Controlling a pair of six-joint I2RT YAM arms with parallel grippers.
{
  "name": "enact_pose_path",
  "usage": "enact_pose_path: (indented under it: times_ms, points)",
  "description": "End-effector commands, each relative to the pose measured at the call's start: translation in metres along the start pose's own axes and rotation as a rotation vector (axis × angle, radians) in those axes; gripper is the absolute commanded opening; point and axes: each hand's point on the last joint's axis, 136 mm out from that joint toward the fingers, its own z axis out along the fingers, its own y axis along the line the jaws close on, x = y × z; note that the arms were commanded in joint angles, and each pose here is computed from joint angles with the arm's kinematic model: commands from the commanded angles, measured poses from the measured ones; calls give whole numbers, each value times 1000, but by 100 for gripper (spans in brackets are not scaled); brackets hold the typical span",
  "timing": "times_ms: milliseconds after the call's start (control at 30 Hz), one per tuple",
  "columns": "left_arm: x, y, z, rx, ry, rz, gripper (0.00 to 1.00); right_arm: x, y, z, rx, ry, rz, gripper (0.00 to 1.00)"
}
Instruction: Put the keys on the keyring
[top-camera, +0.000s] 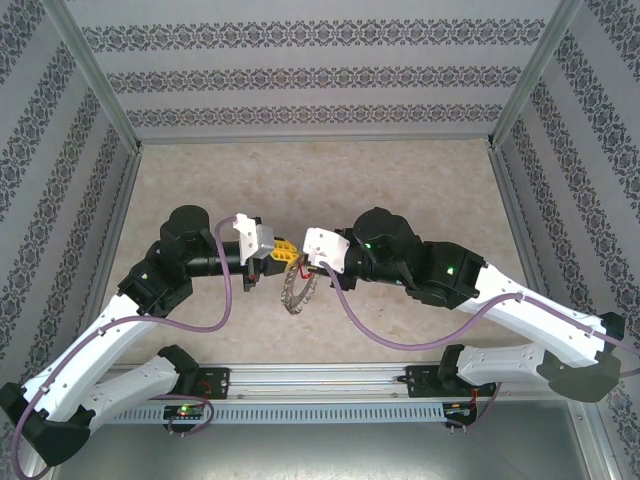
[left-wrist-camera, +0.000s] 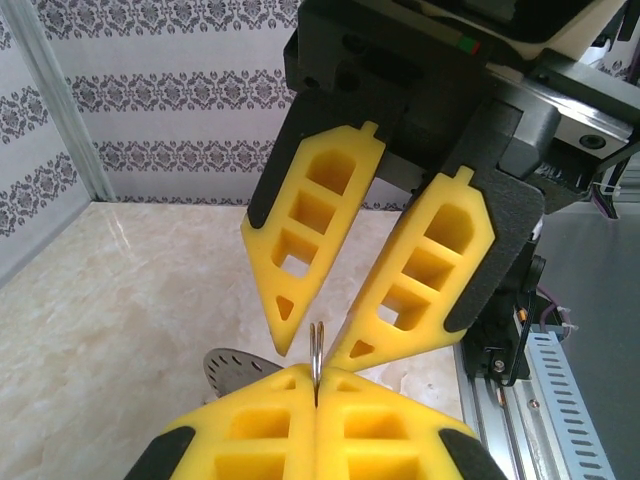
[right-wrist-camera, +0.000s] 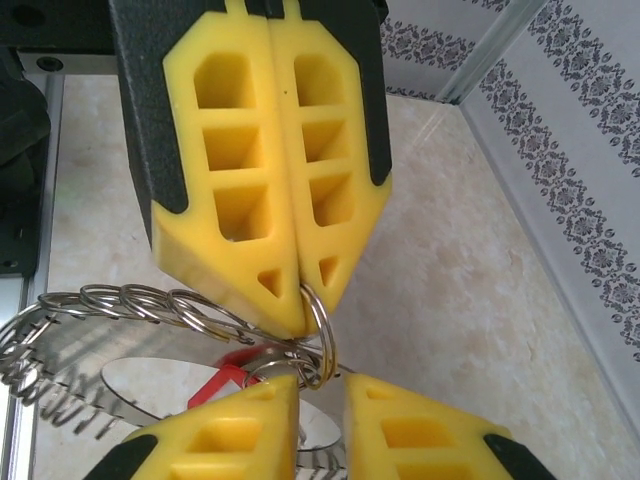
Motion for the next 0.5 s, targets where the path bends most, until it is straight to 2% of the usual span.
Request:
enact_pose_path:
  times_ms: [0,200,467]
  points:
    - [-19,-5,-3,7,-73,44,0,-2,0,-8,3,-43,36,23]
    - [-14,-4,1,22,-69,25,0,8,2,-10,15,-67,86,34]
    - [-6,-3,5,27,-51,8,0,5,-11,-8,34,-88,94,36]
